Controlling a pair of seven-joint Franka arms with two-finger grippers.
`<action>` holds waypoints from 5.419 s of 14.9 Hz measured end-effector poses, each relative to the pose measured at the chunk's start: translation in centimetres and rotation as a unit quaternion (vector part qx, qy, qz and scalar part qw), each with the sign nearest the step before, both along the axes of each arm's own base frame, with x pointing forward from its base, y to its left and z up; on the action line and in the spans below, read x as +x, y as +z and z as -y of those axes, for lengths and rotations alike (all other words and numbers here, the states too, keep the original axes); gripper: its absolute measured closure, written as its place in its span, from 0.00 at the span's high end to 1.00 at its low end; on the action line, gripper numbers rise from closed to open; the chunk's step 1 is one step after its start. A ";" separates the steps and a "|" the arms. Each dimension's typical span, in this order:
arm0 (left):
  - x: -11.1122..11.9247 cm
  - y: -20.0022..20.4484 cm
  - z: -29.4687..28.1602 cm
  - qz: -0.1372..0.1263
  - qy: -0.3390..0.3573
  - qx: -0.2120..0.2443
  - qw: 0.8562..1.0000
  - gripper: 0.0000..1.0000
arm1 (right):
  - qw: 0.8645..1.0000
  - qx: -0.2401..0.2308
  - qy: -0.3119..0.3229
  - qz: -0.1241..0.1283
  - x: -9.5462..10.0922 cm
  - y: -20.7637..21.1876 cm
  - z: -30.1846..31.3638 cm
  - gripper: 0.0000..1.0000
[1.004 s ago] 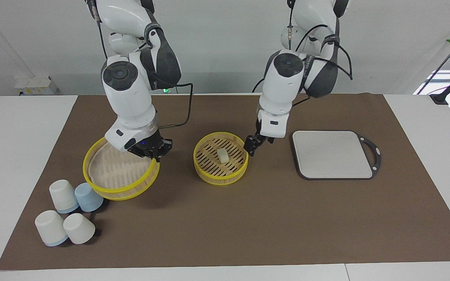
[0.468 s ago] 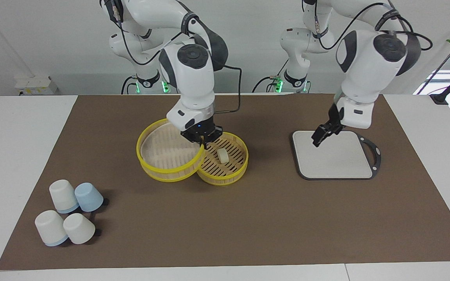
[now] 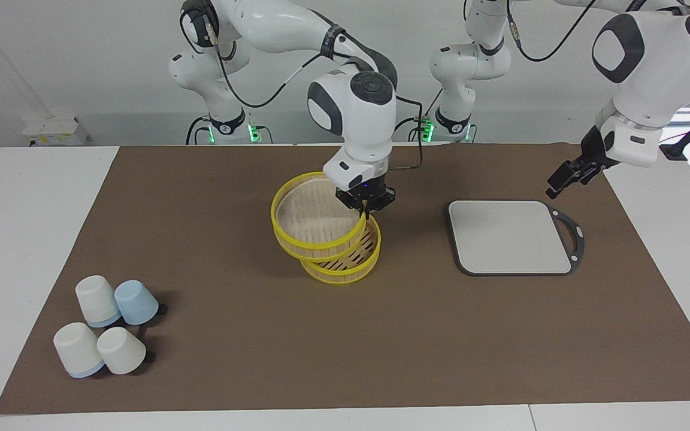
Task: Place bun in steamer
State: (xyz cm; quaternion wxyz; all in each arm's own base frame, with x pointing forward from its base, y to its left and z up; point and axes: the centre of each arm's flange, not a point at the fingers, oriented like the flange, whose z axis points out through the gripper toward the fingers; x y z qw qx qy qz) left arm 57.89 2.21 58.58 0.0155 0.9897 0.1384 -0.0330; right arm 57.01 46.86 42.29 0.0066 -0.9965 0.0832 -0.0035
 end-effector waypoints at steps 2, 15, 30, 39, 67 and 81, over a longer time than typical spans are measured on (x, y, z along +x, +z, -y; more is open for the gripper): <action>-0.4 -0.2 -0.4 -0.004 0.000 0.000 1.000 1.00 | 1.000 0.000 -0.001 0.000 0.3 -0.6 -0.4 0.09; -3.5 -0.7 0.1 -0.034 -0.051 -0.006 0.998 1.00 | 1.000 0.005 -0.004 0.006 0.8 -2.1 -0.3 0.09; -2.9 -0.1 2.0 0.009 -0.073 -0.003 0.997 1.00 | 1.000 0.002 0.000 -0.001 0.1 -2.7 -0.5 0.09; -2.8 -0.6 2.6 0.003 -0.079 -0.003 0.997 1.00 | 1.000 0.003 0.001 -0.004 -0.4 -3.6 -0.5 0.09; -2.8 -0.3 2.4 0.006 -0.077 -0.003 0.997 1.00 | 0.994 -0.007 0.109 -0.005 5.5 15.4 29.7 1.00; -2.8 -0.3 2.4 0.006 -0.077 -0.003 0.997 1.00 | 0.999 -0.002 0.050 -0.003 1.1 13.7 47.6 1.00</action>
